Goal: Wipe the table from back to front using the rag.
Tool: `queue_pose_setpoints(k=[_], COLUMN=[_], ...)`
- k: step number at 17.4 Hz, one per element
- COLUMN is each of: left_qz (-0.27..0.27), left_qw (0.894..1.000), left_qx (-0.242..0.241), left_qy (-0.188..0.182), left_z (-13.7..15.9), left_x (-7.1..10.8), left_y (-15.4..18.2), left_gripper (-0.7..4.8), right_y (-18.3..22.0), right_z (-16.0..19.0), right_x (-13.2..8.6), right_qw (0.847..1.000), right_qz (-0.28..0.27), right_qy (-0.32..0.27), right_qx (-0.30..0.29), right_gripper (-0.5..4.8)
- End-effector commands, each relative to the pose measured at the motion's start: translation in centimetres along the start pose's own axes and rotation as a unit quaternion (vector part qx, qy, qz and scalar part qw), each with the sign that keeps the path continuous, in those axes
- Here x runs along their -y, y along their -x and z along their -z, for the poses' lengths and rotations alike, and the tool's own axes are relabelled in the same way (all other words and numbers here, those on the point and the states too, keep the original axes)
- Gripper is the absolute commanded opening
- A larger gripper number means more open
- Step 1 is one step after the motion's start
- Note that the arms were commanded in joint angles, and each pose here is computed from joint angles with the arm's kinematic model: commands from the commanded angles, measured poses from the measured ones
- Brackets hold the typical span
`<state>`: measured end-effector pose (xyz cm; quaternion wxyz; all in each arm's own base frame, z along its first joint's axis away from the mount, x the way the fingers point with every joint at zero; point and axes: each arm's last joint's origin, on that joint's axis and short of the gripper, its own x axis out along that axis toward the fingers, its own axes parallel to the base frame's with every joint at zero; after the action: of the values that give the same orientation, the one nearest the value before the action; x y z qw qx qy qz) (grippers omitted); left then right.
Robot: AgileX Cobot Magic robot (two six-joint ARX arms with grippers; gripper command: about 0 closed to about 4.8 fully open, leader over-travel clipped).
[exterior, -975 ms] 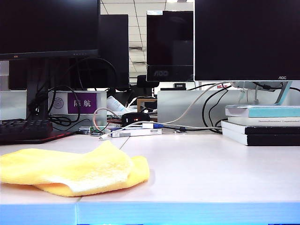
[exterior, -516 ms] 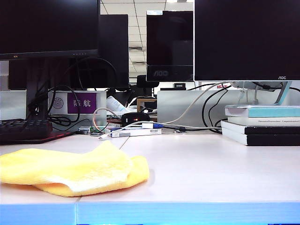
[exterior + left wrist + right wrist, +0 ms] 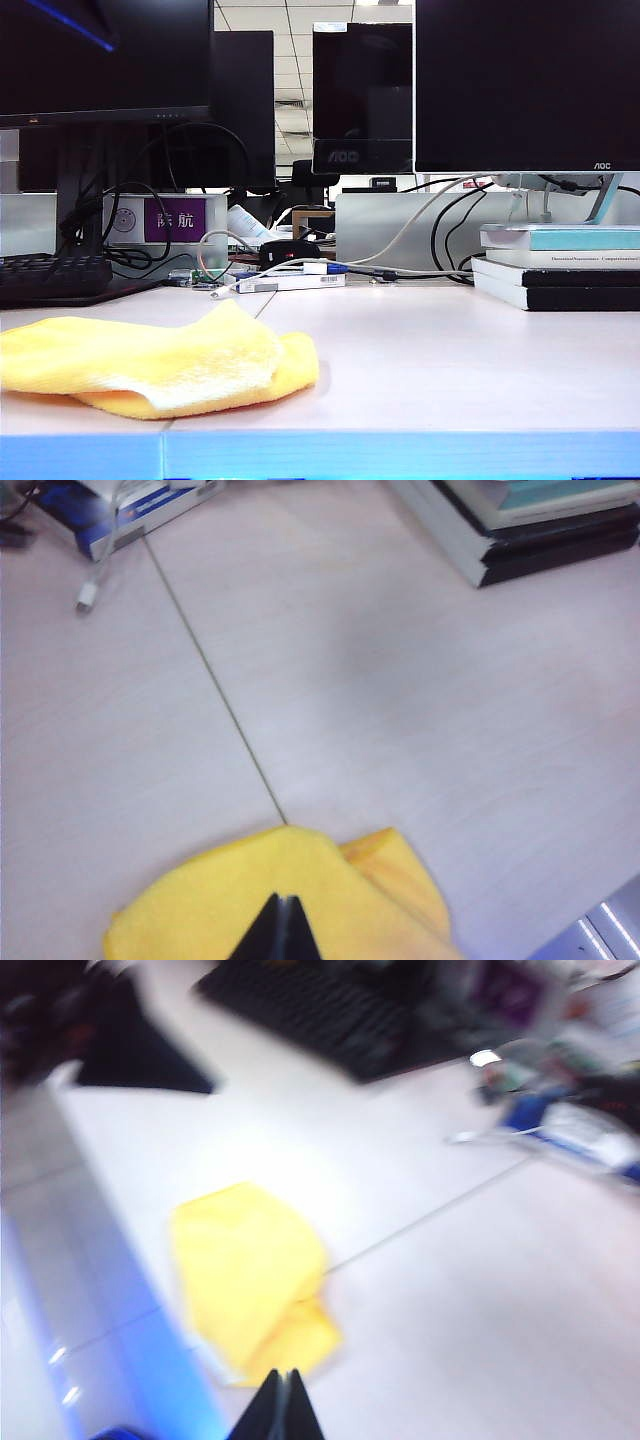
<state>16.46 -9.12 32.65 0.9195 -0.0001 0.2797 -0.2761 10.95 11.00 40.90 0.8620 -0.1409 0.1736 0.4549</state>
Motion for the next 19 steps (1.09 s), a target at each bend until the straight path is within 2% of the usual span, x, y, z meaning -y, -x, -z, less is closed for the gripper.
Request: queue_pose_setpoints(k=[1, 4, 5, 6, 7, 8, 11, 13, 16, 19], left_qz=[-0.003, -0.010, -0.005, 0.001, 0.017, 0.024, 0.027, 0.049, 0.056, 0.018], left_qw=[0.999, 0.995, 0.993, 0.991, 0.989, 0.987, 0.977, 0.971, 0.963, 0.960], left_qx=[-0.036, -0.102, -0.121, -0.130, -0.144, -0.158, -0.205, -0.229, -0.258, -0.274], left_qy=[0.003, 0.013, 0.018, 0.022, 0.026, 0.030, 0.044, 0.055, 0.058, 0.048], left_z=[0.4, 1.3, 1.5, 1.6, 1.8, 2.0, 2.9, 3.4, 4.1, 4.8], left_x=[-0.2, -0.5, -0.6, -0.6, -0.6, -0.7, -1.0, -1.0, -0.5, 0.2], left_y=[-1.1, -3.0, -3.8, -4.3, -5.0, -5.8, -7.9, -8.8, -10.1, -11.3], left_gripper=[-0.06, -0.05, 0.23, 0.80, 1.80, 2.20, 2.20, 2.20, 2.20, 2.19], right_y=[-0.7, -0.8, -0.7, -0.7, -0.6, -0.6, -0.6, -0.5, -0.2, -0.1], right_z=[-0.4, -0.8, -0.8, -0.8, -0.8, -0.8, -0.9, -0.9, -1.0, -1.2], right_x=[-0.2, -0.2, -0.2, -0.2, -0.2, -0.2, -0.2, -0.3, -0.3, -0.3], right_qw=[1.000, 1.000, 1.000, 1.000, 1.000, 1.000, 0.999, 0.999, 0.999, 0.998], right_qz=[0.000, 0.000, 0.001, 0.001, 0.001, 0.001, 0.002, 0.002, 0.004, 0.006], right_qy=[0.010, 0.013, 0.014, 0.014, 0.014, 0.014, 0.014, 0.015, 0.016, 0.018], right_qx=[0.004, 0.019, 0.024, 0.024, 0.025, 0.025, 0.028, 0.029, 0.040, 0.053], right_gripper=[-0.05, -0.05, -0.05, -0.05, -0.05, -0.05, -0.05, -0.05, -0.05, -0.05])
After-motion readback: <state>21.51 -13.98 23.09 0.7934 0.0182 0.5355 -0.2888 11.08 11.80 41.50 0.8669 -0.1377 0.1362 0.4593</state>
